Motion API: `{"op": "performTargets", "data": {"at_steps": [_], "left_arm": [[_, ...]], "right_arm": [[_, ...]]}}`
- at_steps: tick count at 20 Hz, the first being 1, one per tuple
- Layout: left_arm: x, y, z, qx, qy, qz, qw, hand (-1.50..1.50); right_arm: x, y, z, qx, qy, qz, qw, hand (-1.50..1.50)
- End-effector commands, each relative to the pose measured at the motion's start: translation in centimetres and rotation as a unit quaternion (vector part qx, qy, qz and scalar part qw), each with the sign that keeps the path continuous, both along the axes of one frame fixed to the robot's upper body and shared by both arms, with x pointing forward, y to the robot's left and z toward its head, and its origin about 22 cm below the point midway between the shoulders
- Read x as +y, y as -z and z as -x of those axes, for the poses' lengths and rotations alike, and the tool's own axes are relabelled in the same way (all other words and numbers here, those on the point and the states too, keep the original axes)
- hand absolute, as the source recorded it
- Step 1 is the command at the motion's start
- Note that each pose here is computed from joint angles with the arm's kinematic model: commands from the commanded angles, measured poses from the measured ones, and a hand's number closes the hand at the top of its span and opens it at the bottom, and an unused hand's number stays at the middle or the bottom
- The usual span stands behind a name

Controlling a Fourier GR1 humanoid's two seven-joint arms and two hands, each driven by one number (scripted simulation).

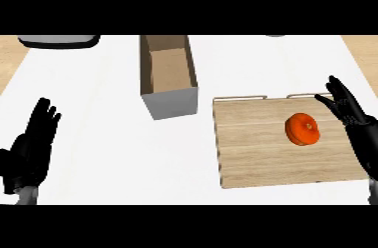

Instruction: Pick the squash from the tray and place it in the cardboard box

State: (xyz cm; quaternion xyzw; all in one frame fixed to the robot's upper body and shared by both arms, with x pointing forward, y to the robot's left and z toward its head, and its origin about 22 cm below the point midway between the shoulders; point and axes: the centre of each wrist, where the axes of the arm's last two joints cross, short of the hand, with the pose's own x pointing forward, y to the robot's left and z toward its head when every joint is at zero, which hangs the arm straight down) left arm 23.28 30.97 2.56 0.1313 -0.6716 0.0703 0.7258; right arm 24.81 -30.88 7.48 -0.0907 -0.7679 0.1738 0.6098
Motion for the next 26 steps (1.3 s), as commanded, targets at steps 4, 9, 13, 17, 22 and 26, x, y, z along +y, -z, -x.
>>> {"op": "performTargets", "data": {"at_steps": [4, 9, 13, 17, 22, 26], "left_arm": [[-0.4, -0.5, -1.0, -0.005, 0.057, -0.092, 0.9941, 0.0], [-2.5, 2.3, 0.1, 0.025, 0.092, -0.136, 0.9861, 0.0], [-2.1, 1.8, -0.6, 0.027, 0.093, -0.142, 0.9851, 0.0], [-1.3, 1.8, -0.9, 0.038, 0.091, -0.139, 0.9855, 0.0], [-1.5, 1.1, -1.3, 0.033, 0.098, -0.143, 0.9843, 0.0], [-2.3, 1.0, -1.2, 0.031, 0.098, -0.136, 0.9853, 0.0]], "right_arm": [[2.8, -5.3, -4.1, -0.073, -0.167, -0.165, 0.969, -1.5], [0.4, -2.6, -7.2, -0.025, -0.011, -0.094, 0.995, 1.5], [-2.2, 0.0, -7.2, -0.045, -0.042, -0.228, 0.972, -1.5], [-6.6, -1.4, -9.0, -0.048, -0.097, -0.108, 0.988, -1.5], [-10.1, -5.8, -7.9, -0.014, -0.133, 0.109, 0.985, -1.5], [-10.6, -9.6, -8.2, 0.036, -0.182, 0.232, 0.955, -1.5]]}}
